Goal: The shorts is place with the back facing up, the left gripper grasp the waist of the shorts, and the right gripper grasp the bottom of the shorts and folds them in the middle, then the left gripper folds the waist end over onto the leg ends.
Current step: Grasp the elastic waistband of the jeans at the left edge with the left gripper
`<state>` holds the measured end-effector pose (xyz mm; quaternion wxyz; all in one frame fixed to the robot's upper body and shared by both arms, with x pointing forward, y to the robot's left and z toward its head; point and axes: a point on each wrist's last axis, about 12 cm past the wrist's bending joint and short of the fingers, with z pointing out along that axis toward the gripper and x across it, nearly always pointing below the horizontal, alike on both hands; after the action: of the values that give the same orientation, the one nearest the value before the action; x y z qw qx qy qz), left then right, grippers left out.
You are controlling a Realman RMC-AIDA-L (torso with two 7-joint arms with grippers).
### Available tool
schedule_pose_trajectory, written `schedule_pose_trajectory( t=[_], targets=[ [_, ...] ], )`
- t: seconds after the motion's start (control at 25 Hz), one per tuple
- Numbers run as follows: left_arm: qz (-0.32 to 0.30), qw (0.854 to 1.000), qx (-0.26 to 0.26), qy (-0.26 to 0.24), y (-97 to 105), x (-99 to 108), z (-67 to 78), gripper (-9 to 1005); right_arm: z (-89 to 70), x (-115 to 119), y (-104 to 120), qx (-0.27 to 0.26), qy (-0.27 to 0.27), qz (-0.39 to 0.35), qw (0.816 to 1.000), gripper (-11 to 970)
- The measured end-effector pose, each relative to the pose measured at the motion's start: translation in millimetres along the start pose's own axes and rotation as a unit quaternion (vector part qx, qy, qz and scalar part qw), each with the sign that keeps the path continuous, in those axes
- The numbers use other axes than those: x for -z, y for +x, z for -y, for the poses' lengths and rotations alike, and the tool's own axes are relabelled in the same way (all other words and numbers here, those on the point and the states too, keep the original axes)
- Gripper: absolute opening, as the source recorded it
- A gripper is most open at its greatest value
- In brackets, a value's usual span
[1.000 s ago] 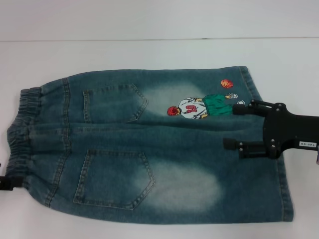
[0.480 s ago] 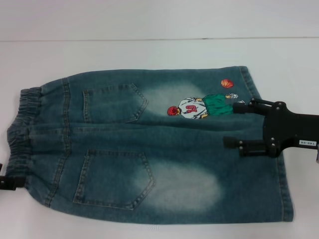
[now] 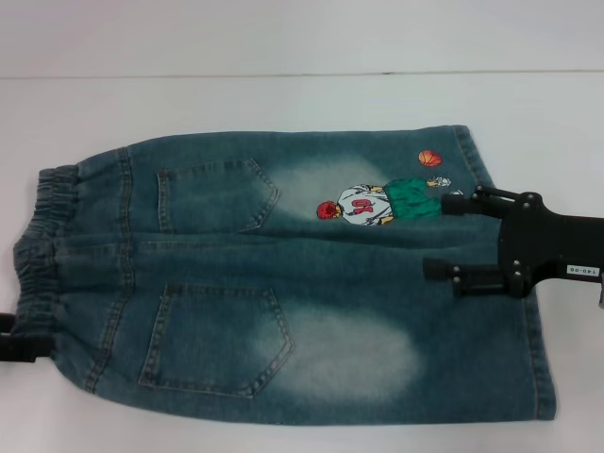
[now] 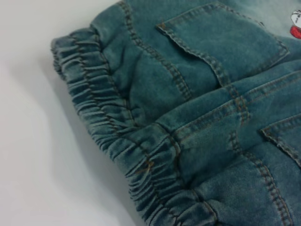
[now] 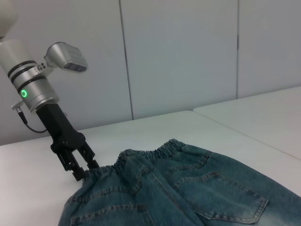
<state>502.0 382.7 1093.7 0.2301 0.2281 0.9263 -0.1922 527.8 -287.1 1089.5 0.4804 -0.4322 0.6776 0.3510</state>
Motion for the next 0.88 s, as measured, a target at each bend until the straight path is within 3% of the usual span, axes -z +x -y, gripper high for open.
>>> schedule_pose_trajectory(
  t=[0.12,0.32,0.76,0.84,0.88],
  targets=[
    [-0.001,1.000,0.001,0.000,-0.2,-0.6,0.0,853,0.0,-0.2,-0.3,-0.004,-0.001,0.000,1.000,940],
    [-0.007,1.000,0.007,-0.012,-0.2,0.0,-3.1,674,-0.1,-0.4,-0.6,-0.005,-0.002,0.001,1.000,940],
    [-0.034,0.999,0.014,-0.041,-3.3,-8.5,-7.3,442,-1.1,-1.9,-1.1,-0.008,-0.005,0.003,1.000,940],
    [-0.033,0.998,0.014,-0.044,-4.2,-7.0,-8.1,204,-1.1,-1.9,-1.1,-0.009,-0.005,0.003,1.000,940],
    [-0.033,0.998,0.013,-0.044,-4.9,-6.3,-8.0,195,-1.0,-1.9,-1.1,-0.009,-0.005,0.003,1.000,940]
  ],
)
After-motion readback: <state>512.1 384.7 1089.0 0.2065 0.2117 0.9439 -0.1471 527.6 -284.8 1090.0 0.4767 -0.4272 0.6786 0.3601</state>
